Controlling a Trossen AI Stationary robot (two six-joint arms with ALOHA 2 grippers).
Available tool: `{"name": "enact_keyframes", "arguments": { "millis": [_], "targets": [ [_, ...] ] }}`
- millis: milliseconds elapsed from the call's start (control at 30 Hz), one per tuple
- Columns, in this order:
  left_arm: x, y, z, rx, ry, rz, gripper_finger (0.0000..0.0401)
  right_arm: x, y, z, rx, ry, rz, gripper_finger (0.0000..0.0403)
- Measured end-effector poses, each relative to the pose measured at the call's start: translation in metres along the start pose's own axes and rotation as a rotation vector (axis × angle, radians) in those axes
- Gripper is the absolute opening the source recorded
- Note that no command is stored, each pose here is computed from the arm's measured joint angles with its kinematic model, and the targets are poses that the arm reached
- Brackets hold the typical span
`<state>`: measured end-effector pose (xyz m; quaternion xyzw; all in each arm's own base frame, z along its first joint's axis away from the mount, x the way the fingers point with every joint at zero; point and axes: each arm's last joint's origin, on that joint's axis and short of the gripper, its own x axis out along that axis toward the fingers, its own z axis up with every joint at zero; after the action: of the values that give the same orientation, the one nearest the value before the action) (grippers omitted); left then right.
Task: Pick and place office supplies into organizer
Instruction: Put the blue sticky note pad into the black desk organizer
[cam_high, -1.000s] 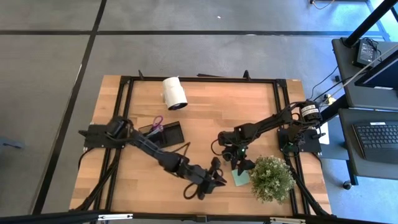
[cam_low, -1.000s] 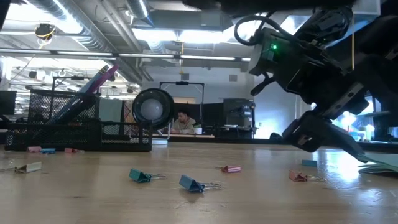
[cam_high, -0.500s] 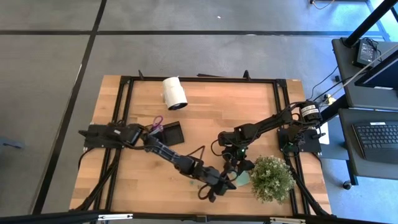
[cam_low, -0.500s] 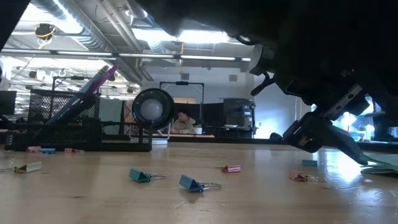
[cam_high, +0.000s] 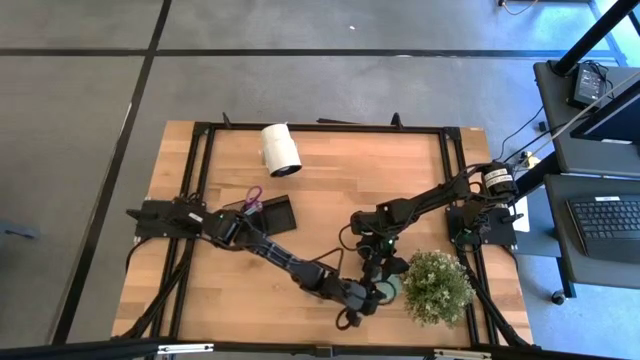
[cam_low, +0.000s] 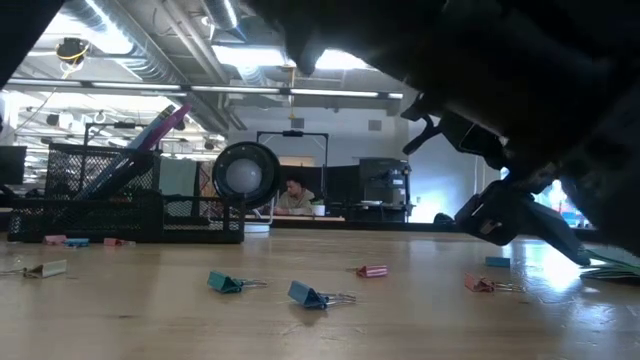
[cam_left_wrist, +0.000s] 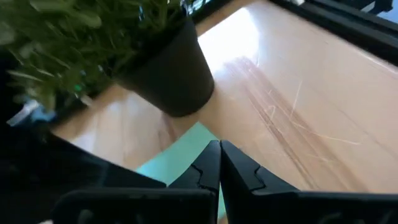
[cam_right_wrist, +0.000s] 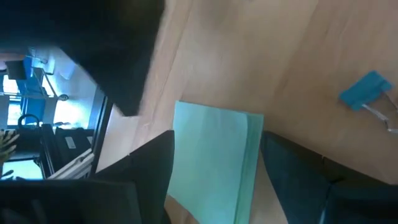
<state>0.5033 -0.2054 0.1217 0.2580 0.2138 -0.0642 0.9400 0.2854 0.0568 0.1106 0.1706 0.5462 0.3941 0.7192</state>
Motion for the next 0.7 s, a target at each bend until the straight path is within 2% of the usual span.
{"name": "enact_keyframes", "arguments": {
  "millis": [100, 333, 700],
  "targets": [
    [0.000, 0.004, 0.002, -0.039, 0.077, -0.012, 0.0001, 0.000, 0.000, 0.000, 0.003, -0.004, 0.001, 0.0243],
    [0.000, 0.007, 0.005, -0.096, 0.077, -0.027, 0.0001, 0.000, 0.000, 0.001, 0.018, -0.005, 0.004, 0.0243],
    [0.012, -0.001, -0.013, -0.122, 0.129, -0.016, 0.0001, 0.000, 0.000, 0.001, 0.010, -0.007, 0.002, 0.0243]
  ]
}}
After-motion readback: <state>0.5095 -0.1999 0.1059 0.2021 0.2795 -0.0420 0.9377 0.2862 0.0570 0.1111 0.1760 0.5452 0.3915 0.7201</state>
